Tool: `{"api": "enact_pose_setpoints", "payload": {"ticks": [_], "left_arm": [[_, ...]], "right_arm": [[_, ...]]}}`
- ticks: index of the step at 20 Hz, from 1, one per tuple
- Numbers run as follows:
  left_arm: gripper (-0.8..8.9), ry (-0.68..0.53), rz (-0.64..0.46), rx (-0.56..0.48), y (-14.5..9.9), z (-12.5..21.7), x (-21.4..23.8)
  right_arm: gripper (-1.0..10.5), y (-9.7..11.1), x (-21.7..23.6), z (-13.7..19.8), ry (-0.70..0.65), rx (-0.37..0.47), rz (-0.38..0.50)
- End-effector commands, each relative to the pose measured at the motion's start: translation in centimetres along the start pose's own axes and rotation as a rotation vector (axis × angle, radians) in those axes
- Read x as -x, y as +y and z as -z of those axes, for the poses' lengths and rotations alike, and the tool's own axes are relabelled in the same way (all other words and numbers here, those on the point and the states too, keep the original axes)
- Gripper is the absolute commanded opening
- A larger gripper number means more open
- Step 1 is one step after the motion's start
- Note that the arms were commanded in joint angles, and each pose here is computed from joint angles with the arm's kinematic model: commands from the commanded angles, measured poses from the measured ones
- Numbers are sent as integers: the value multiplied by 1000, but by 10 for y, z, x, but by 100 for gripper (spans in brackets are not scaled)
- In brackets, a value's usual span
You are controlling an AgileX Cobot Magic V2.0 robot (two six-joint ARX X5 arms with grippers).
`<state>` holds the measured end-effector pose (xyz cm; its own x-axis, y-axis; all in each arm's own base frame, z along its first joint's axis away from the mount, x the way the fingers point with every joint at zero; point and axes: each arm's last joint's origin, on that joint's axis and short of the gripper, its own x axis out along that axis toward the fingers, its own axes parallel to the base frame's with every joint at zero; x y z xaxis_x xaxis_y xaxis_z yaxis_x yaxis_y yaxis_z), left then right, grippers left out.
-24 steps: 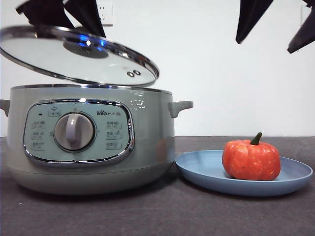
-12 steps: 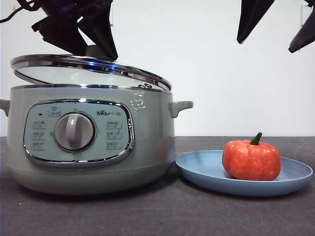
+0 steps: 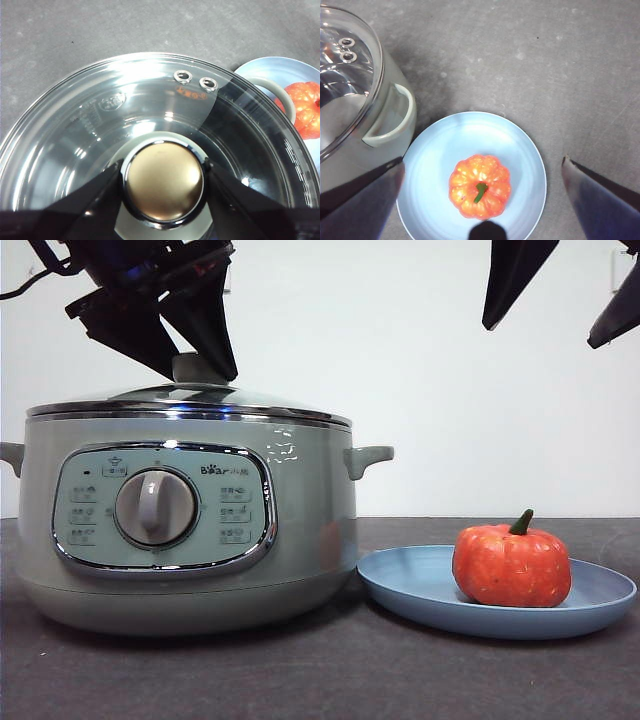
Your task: Take the pumpkin out from the steamer,put the pumpkin in the blue plate,close the lid
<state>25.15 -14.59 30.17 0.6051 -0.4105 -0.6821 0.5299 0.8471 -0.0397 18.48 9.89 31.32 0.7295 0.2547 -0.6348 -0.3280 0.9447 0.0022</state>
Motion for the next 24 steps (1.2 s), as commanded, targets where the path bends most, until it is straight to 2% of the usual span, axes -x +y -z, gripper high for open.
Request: {"api": "enact_pose_setpoints", "payload": {"ticks": [1,4,7,9,10,13,15,18,21,24], "left_arm": [[463,10,-2,-7,0,0,-5],[469,-7,-3,-4,0,-3,-1],[467,-44,-4,-7,-2,-14,23],[457,-75,-4,-9,-3,-18,46],[391,-89,-5,-9,-4,-19,58],[-31,-147,-52,-25,-4,-14,93],[-8,-195,-123,-34,-3,-9,115],[-8,-271,-140,-54,-4,4,139],[-8,-327,-183,-45,-3,35,141],[-8,-397,-228,-34,-1,75,132]], "right_arm": [[596,0,-1,2,3,-8,3],[595,0,-1,2,4,-7,2],[578,-1,4,2,-13,6,-6],[441,-2,15,2,-55,32,-12],[370,-2,22,1,-81,37,-14],[122,-5,41,2,-150,53,-19],[-20,-7,53,4,-197,55,-21],[-17,-9,66,14,-334,44,-34],[-17,-10,64,43,-444,29,-55],[-17,-14,59,72,-531,-68,-82]]}}
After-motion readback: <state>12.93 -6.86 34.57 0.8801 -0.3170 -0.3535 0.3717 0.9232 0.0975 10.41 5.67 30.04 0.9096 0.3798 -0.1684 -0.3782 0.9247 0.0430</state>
